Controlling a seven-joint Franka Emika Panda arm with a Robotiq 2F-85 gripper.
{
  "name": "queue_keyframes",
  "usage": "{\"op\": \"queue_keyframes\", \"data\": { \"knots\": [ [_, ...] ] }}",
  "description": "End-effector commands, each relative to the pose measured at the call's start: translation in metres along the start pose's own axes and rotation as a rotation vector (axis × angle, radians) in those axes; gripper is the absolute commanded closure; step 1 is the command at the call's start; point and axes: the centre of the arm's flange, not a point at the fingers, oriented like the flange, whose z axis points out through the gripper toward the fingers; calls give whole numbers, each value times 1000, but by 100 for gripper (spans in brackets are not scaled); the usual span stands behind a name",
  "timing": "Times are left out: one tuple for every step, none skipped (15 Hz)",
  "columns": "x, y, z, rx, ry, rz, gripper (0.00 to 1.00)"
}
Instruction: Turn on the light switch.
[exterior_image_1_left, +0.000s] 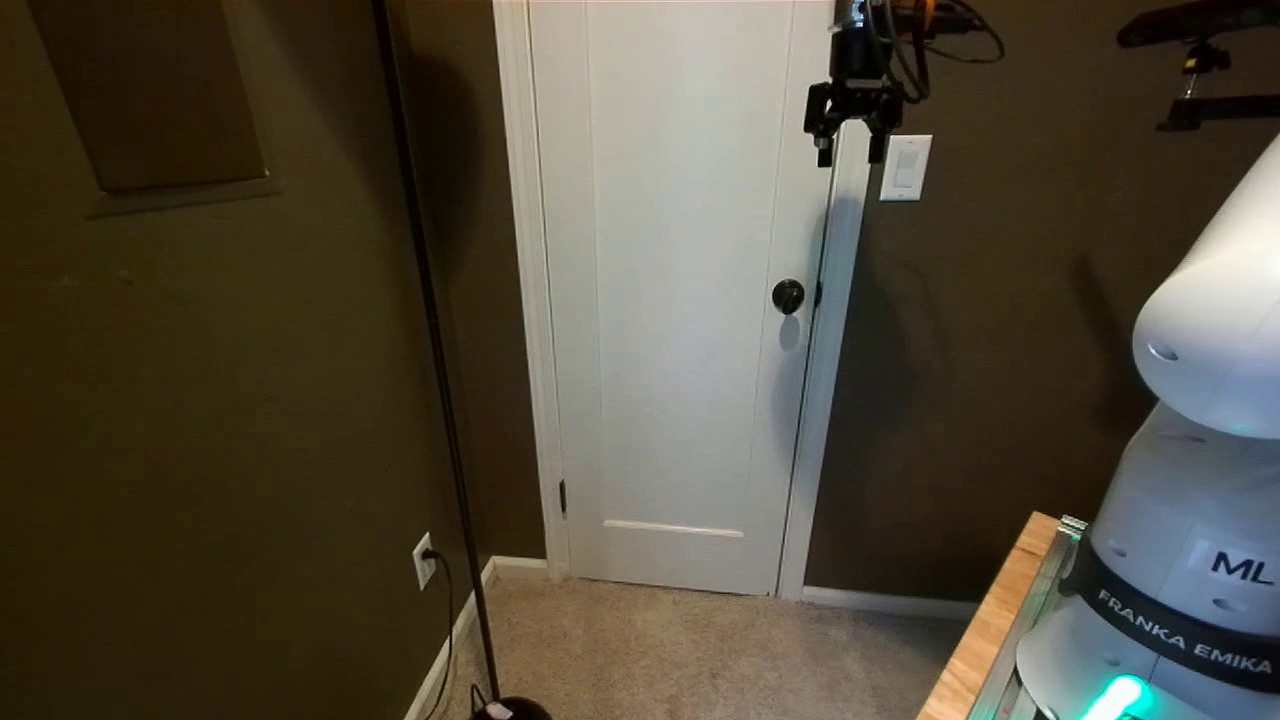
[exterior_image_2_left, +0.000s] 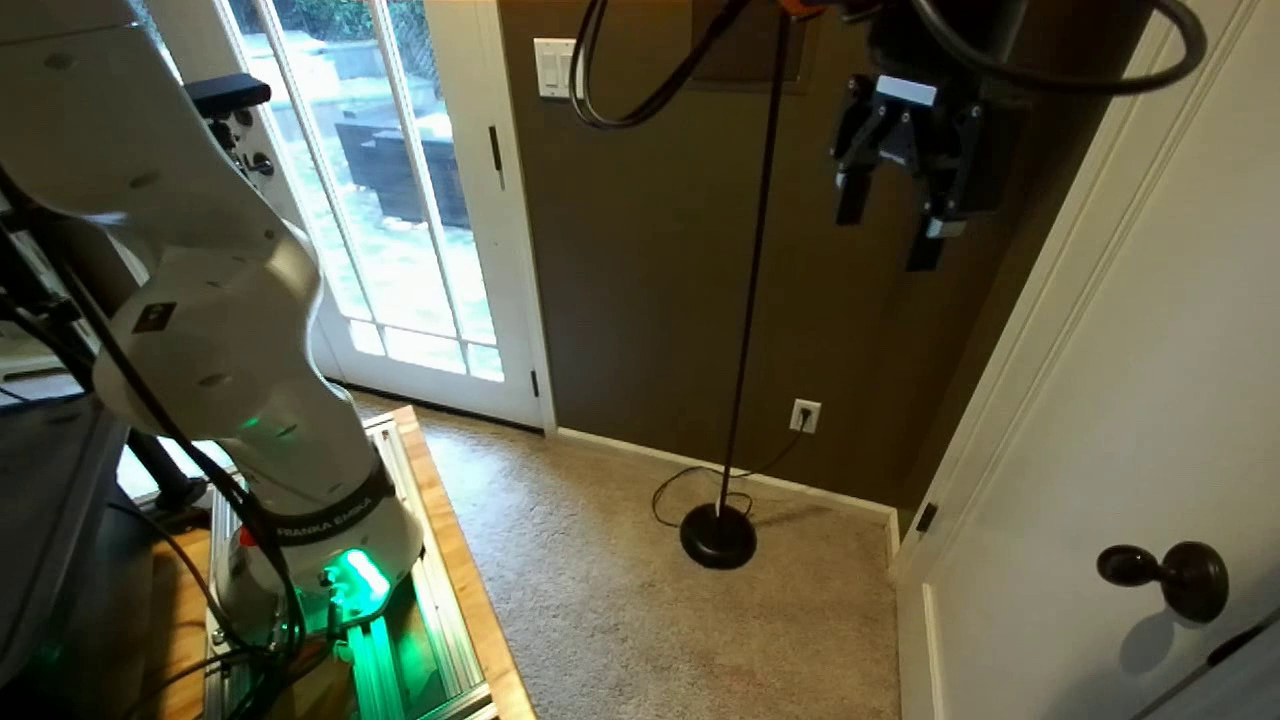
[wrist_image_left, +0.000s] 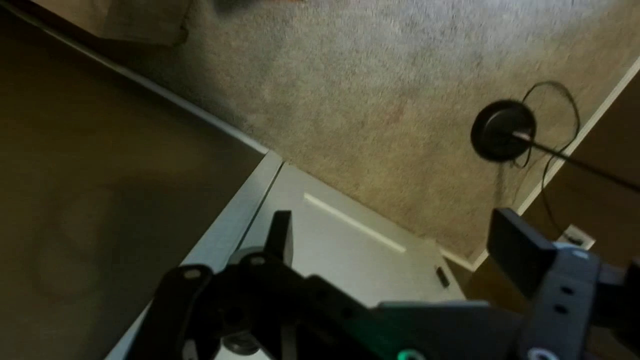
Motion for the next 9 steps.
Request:
{"op": "queue_keyframes", "data": {
  "knots": [
    [-1, -2, 0, 0, -6, -7, 0],
    [0, -2, 0, 0, -4, -7, 0],
    [1, -2, 1, -1, -5, -5, 0],
    [1, -1, 1, -1, -6, -4, 0],
    [1, -1, 1, -1, -6, -4, 0],
    [1, -1, 1, -1, -7, -4, 0],
    [1, -1, 1, -1, -7, -4, 0],
    [1, -1, 1, -1, -7, -4, 0],
    [1, -1, 1, -1, -7, -4, 0]
  ]
}}
